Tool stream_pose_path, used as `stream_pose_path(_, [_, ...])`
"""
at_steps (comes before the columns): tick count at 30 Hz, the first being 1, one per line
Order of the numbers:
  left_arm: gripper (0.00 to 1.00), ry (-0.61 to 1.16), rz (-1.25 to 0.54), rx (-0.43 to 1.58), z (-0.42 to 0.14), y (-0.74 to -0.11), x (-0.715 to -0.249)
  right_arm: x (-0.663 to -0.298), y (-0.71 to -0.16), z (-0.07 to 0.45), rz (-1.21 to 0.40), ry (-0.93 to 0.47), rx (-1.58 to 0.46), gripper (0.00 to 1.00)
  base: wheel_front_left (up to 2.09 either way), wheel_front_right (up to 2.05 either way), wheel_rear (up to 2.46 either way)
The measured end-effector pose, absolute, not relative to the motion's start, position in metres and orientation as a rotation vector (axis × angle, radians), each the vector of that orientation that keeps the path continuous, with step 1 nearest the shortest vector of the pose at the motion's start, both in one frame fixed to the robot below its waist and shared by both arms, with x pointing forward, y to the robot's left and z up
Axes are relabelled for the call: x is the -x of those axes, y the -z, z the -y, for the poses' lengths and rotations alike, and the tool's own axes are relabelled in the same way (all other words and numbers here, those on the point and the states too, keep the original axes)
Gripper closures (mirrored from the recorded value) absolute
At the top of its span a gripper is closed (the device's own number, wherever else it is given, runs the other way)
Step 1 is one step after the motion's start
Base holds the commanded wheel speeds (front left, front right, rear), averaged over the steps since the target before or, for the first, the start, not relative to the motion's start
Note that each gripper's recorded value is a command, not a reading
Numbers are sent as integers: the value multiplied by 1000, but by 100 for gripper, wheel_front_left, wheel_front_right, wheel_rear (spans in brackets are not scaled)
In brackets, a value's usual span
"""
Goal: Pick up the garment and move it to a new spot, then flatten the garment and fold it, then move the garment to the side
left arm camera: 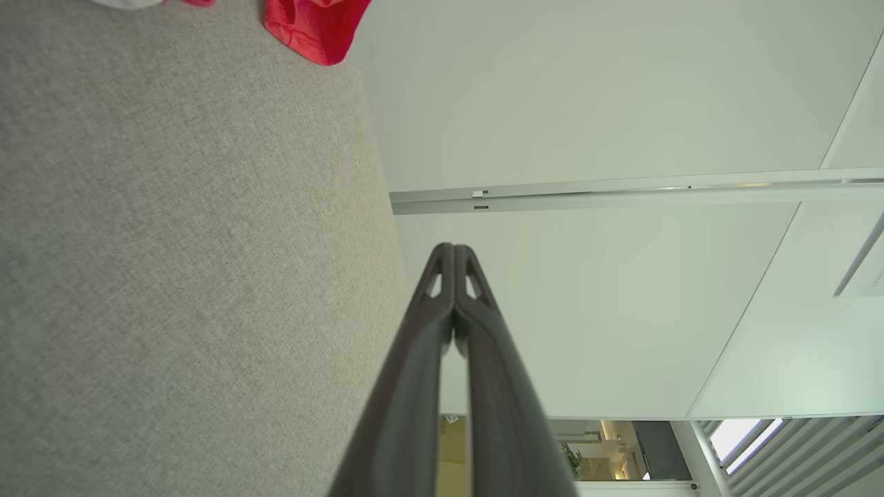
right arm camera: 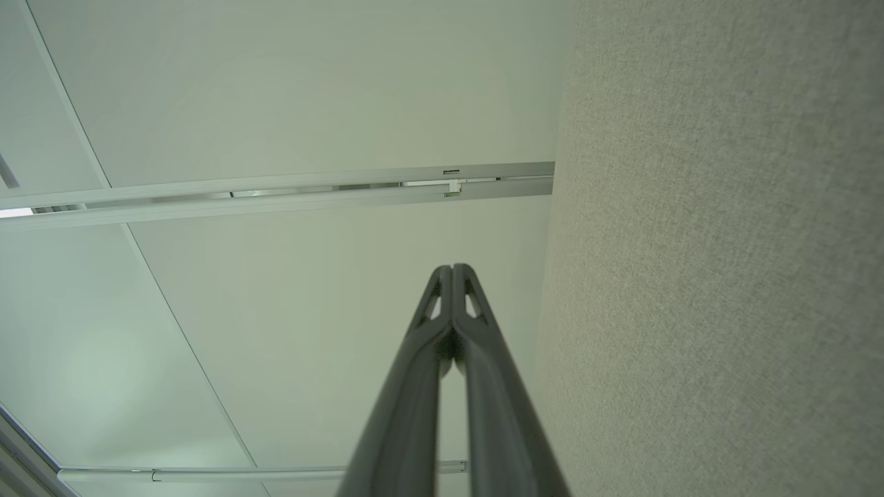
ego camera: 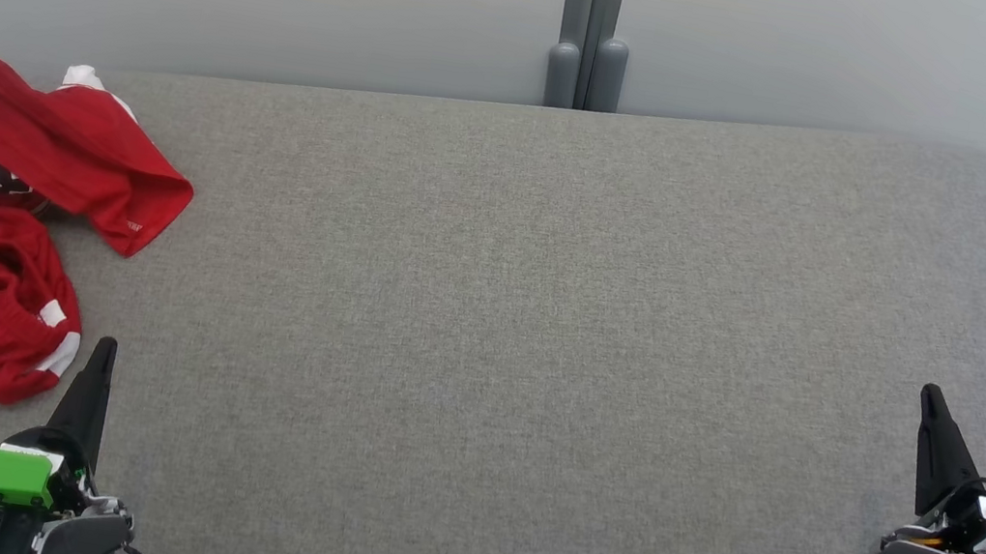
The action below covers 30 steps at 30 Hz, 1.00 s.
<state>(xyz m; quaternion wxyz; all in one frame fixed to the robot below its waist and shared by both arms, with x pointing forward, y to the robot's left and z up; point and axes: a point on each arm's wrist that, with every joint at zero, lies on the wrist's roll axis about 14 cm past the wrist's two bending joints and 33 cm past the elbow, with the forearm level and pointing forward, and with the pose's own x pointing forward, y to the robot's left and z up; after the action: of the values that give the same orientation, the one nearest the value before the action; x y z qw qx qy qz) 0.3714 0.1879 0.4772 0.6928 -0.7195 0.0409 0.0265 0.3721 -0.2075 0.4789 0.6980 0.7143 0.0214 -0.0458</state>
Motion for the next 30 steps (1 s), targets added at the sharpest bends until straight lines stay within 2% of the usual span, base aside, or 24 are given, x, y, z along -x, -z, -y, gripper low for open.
stream_pose_path(30, [100, -59, -91, 1608, -188, -477, -371, -372, -479, 208, -47, 103, -1593, 100, 0, 0, 0])
